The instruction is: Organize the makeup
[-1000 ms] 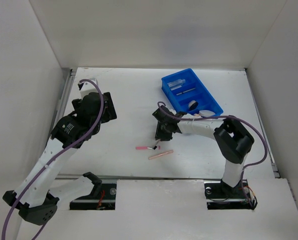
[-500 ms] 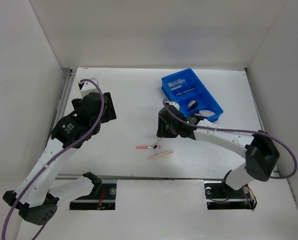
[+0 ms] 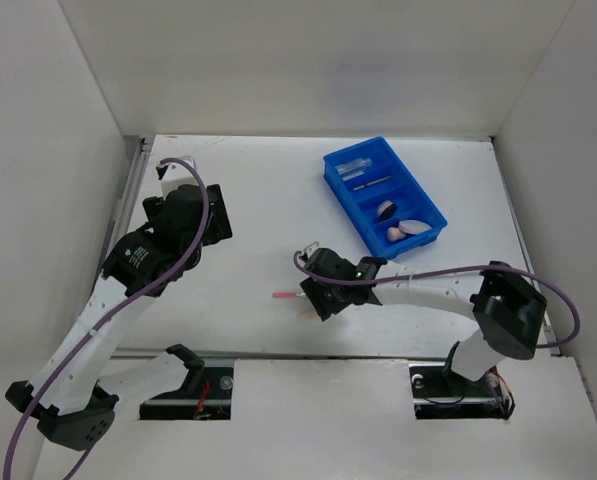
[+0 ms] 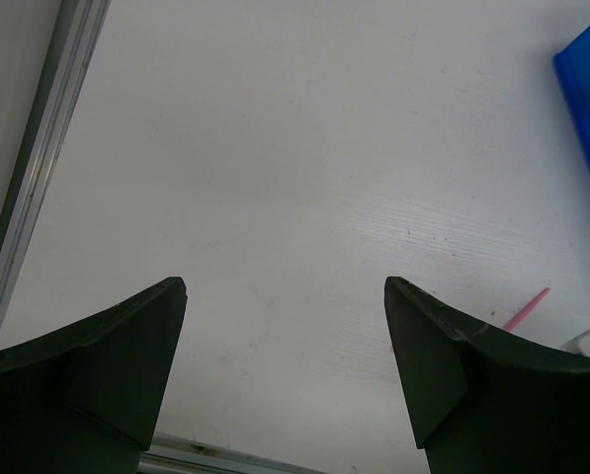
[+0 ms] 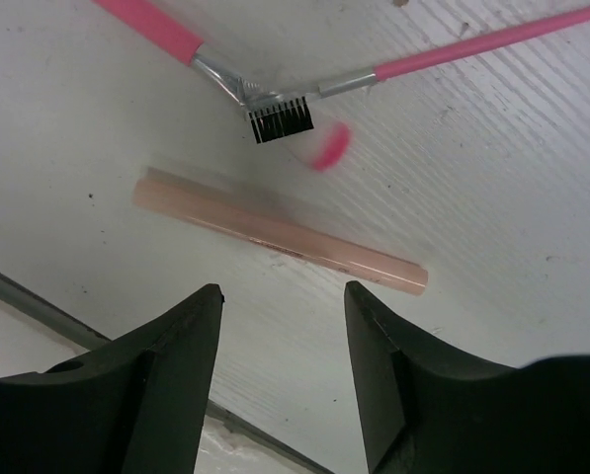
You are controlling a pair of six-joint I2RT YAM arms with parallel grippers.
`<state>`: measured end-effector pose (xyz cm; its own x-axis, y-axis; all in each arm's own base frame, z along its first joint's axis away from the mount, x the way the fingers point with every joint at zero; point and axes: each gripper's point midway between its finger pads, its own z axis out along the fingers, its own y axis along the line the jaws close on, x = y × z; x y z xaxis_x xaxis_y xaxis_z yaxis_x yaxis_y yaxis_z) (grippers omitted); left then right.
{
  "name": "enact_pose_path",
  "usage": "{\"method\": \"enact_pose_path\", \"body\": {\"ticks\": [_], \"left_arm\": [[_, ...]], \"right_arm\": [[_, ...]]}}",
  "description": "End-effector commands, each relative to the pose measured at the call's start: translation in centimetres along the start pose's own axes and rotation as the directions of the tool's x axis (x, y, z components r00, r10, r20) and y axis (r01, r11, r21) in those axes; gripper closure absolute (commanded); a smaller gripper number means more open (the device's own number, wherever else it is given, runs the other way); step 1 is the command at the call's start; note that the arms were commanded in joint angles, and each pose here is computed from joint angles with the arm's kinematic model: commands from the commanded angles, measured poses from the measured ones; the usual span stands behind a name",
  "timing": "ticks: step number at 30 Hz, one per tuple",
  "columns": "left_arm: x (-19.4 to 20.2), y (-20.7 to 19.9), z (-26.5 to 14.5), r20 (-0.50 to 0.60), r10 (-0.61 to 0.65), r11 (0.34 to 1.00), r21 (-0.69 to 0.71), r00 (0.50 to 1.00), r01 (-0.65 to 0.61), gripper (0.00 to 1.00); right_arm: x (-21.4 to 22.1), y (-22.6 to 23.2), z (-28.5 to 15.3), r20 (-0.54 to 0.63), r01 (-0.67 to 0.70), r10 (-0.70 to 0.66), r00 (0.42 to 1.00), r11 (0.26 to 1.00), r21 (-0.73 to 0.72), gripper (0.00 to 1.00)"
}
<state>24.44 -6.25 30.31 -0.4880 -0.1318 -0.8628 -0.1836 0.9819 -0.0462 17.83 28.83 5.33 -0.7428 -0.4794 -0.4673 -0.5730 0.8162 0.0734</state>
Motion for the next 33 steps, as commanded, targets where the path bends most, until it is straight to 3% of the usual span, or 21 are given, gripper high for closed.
{"method": "enact_pose_path", "body": {"ticks": [1, 16, 20, 24, 30, 33], "left_arm": [[-1.0, 0.3, -0.6, 0.036, -0.028, 1.0, 0.004, 0.999, 0.028, 0.21], [-1.0, 0.6, -0.8, 0.034, -0.031, 0.999, -0.008, 0.999, 0.032, 0.21], [-1.0, 0.6, -0.8, 0.034, -0.031, 0.999, -0.008, 0.999, 0.032, 0.21], [-1.0, 0.6, -0.8, 0.034, -0.031, 0.999, -0.008, 0.999, 0.032, 0.21], [-1.0, 0.6, -0.8, 0.034, -0.031, 0.999, -0.008, 0.999, 0.032, 0.21], [-1.0, 0.6, -0.8, 0.034, -0.031, 0.999, -0.008, 0.999, 0.032, 0.21]], "right_arm": [[-1.8, 1.0, 0.3, 0.034, 0.092, -0.091, 0.995, 0.996, -0.018, 0.41], [-1.6, 1.4, 3.9, -0.052, 0.214, -0.21, 0.976, 0.973, 0.091, 0.32], [-0.7, 1.6, 4.7, -0.086, 0.22, -0.213, 0.973, 0.973, 0.075, 0.36], [0.5, 2.3, 4.9, -0.113, 0.195, -0.191, 0.975, 0.981, 0.023, 0.52], [2.8, 4.4, 5.0, -0.173, 0.156, -0.175, 0.969, 0.98, -0.121, 0.64], [3.5, 4.3, 5.0, -0.188, 0.155, -0.177, 0.966, 0.98, -0.126, 0.71]]}}
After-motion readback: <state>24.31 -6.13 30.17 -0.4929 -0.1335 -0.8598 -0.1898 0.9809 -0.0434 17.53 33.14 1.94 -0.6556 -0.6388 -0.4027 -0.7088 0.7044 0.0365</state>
